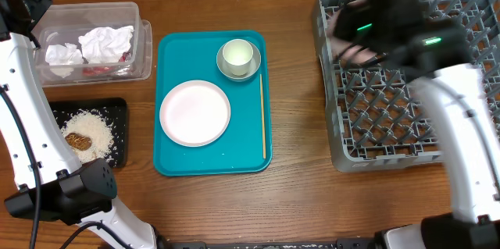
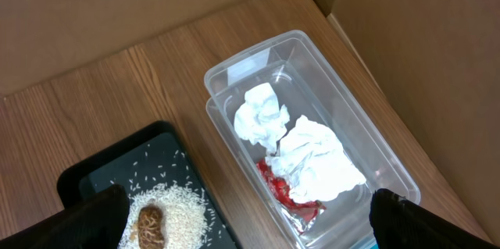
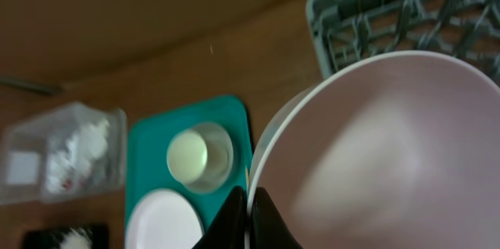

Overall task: Sort waste into correct bins and load items into the dishwasher
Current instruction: 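Carry the small plate right to the back of the dish rack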

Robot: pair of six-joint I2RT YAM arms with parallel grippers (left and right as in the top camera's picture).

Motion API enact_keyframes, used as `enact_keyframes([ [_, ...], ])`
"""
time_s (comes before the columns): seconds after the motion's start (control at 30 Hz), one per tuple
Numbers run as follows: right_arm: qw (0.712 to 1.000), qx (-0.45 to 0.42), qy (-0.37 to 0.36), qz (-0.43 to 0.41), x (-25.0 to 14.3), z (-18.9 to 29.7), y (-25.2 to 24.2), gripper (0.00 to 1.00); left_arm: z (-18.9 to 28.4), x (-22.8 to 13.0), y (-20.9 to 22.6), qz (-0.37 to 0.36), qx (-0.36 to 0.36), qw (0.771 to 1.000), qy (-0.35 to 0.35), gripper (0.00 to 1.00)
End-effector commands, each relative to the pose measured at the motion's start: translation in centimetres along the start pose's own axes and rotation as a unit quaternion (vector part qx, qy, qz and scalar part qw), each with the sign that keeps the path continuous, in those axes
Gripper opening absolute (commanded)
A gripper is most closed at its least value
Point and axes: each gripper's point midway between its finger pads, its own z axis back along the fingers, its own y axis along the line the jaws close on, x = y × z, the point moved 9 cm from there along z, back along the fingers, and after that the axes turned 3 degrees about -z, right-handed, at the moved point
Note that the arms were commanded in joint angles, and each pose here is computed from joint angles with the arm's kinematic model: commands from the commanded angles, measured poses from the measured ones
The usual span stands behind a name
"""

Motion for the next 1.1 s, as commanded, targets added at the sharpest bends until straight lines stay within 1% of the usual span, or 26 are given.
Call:
enact_keyframes([
  [0.0, 0.990, 0.139, 0.013, 0.005, 3.0, 1.2, -2.4, 0.04, -0.2, -0.1, -0.2, 0.006, 0.002, 1.000, 0.001, 1.00],
  [0.17, 0.977, 0.203, -0.062, -0.016, 8.1, 1.4, -7.7, 0.04, -0.2, -0.1, -0.2, 0.006, 0.002, 1.000, 0.001, 1.00],
  [0.37, 0.969, 0.207, -0.108, -0.083, 11.4, 0.5, -12.3, 0.04, -0.2, -0.1, -0.2, 0.006, 0.002, 1.000, 0.001, 1.00],
  [0.43, 0.967, 0.209, -0.111, -0.097, 11.8, -0.1, -12.9, 0.04, -0.2, -0.1, -0.2, 0.006, 0.002, 1.000, 0.001, 1.00],
  [0.6, 0.966, 0.213, -0.112, -0.091, 12.4, -2.7, -13.6, 0.04, -0.2, -0.1, -0.2, 0.006, 0.002, 1.000, 0.001, 1.00],
  [0.83, 0.969, 0.203, -0.077, -0.119, 11.8, -8.0, -16.6, 0.04, -0.2, -0.1, -0.2, 0.006, 0.002, 1.000, 0.001, 1.00],
  [0.9, 0.966, 0.219, -0.061, -0.123, 11.6, -9.4, -17.8, 0.04, -0.2, -0.1, -0.2, 0.006, 0.002, 1.000, 0.001, 1.00],
  [1.0, 0.955, 0.271, -0.046, -0.112, 11.7, -11.0, -19.1, 0.04, -0.2, -0.1, -0.2, 0.006, 0.002, 1.000, 0.001, 1.00],
  [1.07, 0.950, 0.280, -0.043, -0.133, 11.8, -12.1, -20.3, 0.04, -0.2, -0.2, -0.3, 0.005, 0.001, 1.000, 0.001, 1.00],
])
